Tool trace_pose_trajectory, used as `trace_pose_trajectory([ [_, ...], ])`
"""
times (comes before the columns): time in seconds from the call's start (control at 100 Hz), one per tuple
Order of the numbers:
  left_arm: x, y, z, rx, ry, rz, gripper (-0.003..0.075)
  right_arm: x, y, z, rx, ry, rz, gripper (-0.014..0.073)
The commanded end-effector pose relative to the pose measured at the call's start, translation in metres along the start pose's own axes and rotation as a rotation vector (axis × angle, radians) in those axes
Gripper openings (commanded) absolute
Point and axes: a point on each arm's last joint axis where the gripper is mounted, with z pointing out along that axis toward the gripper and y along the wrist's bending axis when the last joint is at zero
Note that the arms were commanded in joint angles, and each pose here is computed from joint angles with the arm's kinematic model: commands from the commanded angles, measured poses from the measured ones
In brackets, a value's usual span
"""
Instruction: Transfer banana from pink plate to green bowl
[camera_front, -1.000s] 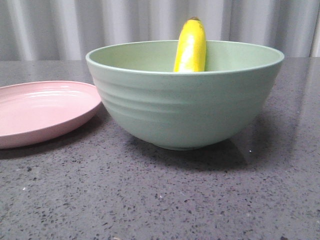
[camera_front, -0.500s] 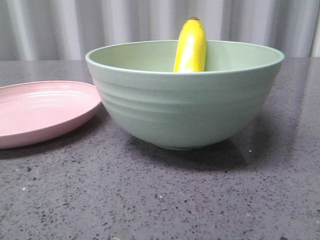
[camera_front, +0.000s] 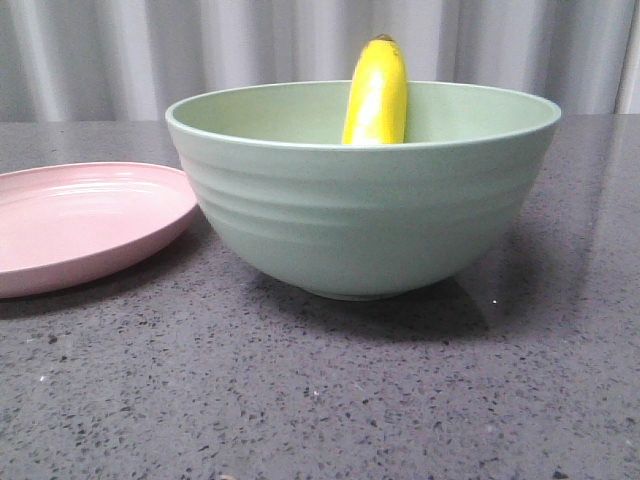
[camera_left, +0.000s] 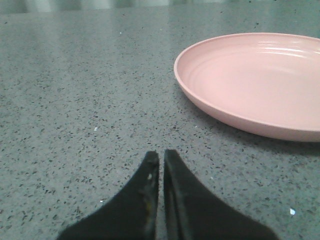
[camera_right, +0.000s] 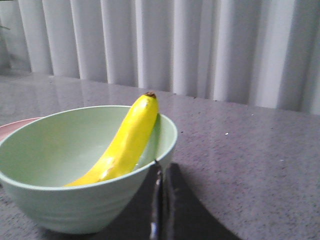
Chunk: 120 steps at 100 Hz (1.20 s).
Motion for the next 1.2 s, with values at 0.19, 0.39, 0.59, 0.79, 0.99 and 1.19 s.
trace_pose_trajectory([
  [0.19,-0.004,0.0,-0.001,0.0,-0.084,-0.007,-0.002,0.012,-0.015,-0.012,0.226,-0.384,-0.018,-0.007],
  [0.39,-0.004,0.0,-0.001,0.0,-0.084,-0.007,-0.002,0.016,-0.024,-0.017,0.384,-0.328,-0.048,-0.007],
  [0.59,-0.004,0.0,-0.001,0.0,-0.084,-0.007,-0.002,0.034,-0.025,-0.028,0.472,-0.161,-0.024,-0.007],
  [0.79,-0.004,0.0,-0.001,0.0,-0.084,-0.007,-0.002,0.059,-0.026,-0.032,0.513,0.085,0.033,-0.007],
  [0.99,-0.004,0.0,-0.001,0.0,-0.084,-0.007,-0.002,0.075,-0.027,-0.036,0.534,0.27,0.081,-0.0071],
  [1.19,-0.004,0.0,-0.001,0.0,-0.084,-0.007,-0.002,0.076,-0.027,-0.036,0.535,0.28,0.084,-0.0071],
])
